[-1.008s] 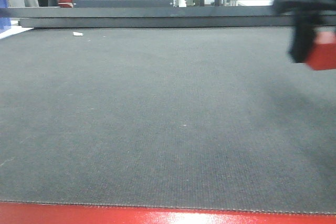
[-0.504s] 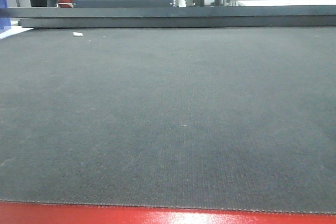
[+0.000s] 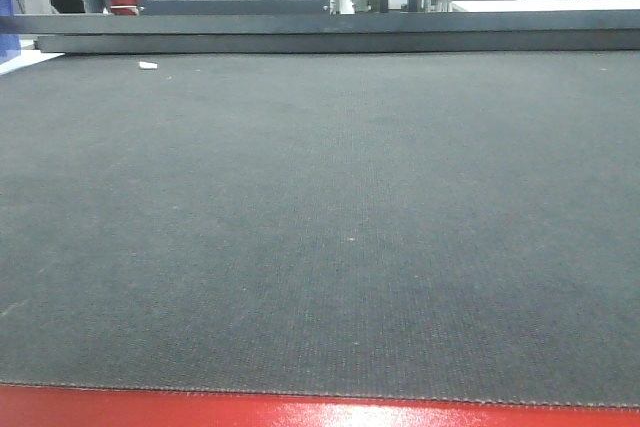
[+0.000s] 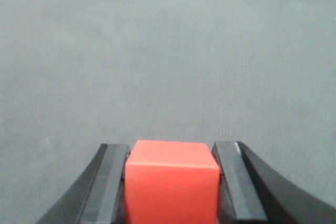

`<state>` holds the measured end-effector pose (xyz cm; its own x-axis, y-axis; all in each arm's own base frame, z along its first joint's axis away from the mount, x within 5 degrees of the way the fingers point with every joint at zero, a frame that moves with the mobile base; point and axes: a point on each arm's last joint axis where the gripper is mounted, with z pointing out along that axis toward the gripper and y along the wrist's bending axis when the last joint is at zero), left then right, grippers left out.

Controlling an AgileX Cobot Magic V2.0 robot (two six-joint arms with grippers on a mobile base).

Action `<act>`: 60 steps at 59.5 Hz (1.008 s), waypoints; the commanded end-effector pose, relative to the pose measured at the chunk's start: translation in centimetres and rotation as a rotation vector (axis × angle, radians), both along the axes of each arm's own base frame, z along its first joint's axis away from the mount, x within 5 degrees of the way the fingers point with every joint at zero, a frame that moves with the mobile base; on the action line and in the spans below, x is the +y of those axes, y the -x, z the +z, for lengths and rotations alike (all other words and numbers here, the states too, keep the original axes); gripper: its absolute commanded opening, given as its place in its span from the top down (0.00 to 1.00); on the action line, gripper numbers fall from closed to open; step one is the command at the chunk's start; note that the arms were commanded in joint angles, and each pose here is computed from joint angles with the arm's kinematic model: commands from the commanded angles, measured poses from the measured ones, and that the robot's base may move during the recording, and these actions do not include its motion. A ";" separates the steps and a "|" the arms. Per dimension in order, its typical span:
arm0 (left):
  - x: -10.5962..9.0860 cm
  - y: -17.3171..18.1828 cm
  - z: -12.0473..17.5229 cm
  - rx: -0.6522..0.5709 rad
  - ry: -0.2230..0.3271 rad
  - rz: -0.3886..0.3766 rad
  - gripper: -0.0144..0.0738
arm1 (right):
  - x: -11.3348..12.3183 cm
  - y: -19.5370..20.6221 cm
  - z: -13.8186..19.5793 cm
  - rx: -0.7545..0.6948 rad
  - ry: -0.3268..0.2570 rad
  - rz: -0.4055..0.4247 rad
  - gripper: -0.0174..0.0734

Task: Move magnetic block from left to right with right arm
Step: 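Hold the red cube in the right gripper while the base turns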

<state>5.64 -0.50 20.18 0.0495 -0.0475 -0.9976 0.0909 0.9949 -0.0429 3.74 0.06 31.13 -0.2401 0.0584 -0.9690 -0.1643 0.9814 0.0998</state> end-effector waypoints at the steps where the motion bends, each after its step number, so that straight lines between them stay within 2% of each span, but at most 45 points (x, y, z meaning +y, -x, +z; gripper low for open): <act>1: 0.0 0.2 0.6 -0.095 0.013 -0.001 0.97 | -0.3 0.8 1.7 -0.141 -0.001 -0.001 0.57; 60: 0.0 0.2 0.6 -0.095 0.013 -0.001 0.97 | -0.4 1.1 1.7 -0.158 -0.006 -0.002 0.57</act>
